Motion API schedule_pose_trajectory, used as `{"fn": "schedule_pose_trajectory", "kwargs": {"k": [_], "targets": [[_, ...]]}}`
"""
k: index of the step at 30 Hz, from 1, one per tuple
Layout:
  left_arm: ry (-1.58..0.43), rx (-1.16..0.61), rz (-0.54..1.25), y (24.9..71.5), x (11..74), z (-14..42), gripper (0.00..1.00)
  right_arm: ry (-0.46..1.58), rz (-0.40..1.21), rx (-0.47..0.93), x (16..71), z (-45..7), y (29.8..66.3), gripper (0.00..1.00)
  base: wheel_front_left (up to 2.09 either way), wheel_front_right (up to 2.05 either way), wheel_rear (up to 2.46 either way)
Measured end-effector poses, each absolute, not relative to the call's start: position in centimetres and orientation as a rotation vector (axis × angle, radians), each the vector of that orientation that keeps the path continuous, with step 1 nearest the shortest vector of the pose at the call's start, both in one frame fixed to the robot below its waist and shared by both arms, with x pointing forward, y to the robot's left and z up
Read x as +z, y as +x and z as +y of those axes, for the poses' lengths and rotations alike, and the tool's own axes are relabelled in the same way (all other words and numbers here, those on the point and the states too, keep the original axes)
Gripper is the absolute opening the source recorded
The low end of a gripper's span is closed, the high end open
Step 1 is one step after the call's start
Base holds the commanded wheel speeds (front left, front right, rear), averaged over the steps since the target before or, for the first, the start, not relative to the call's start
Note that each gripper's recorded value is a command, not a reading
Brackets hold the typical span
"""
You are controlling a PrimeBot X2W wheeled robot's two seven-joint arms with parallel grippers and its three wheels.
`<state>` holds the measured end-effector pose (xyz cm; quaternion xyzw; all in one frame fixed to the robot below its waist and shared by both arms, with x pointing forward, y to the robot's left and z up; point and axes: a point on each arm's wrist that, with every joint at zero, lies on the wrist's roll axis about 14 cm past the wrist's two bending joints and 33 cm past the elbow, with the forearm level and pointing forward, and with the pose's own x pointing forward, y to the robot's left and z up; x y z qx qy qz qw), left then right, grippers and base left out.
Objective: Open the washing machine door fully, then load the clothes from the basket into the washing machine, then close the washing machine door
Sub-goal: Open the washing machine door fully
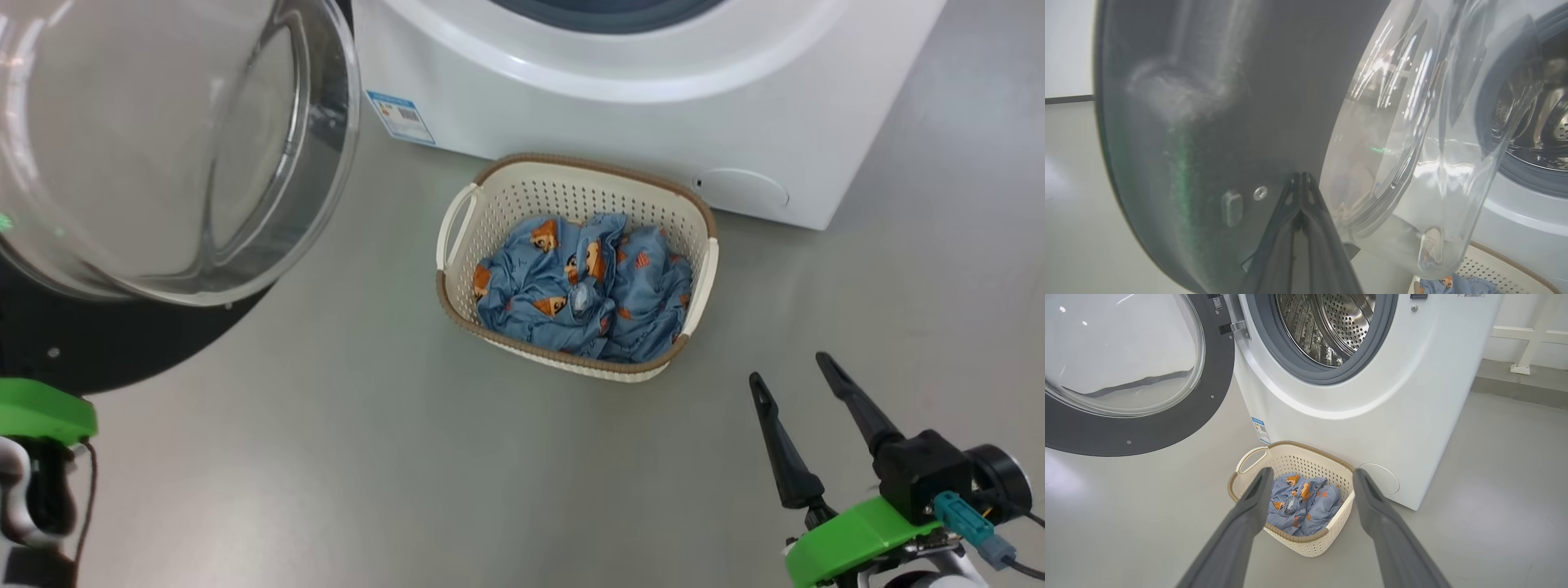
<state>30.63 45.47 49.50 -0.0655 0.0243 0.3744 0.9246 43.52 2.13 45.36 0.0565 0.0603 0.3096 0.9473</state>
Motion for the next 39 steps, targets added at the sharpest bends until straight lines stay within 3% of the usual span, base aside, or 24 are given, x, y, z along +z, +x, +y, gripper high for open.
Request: {"fn": "schedule_pose_trajectory", "kwargs": {"k": [20, 39], "targets": [[-0.062, 0.927, 0.099, 30.3, 50.5, 52.6, 0.00, 0.062, 0.195, 0.656, 42.2, 2.3, 45.3, 1.00, 0.00, 0.00, 0.00], [-0.009, 0.852, 0.065, 30.9, 52.3, 52.1, 0.00, 0.077, 0.150, 0.652, 43.7, 2.4, 44.7, 1.00, 0.00, 0.00, 0.00]]}}
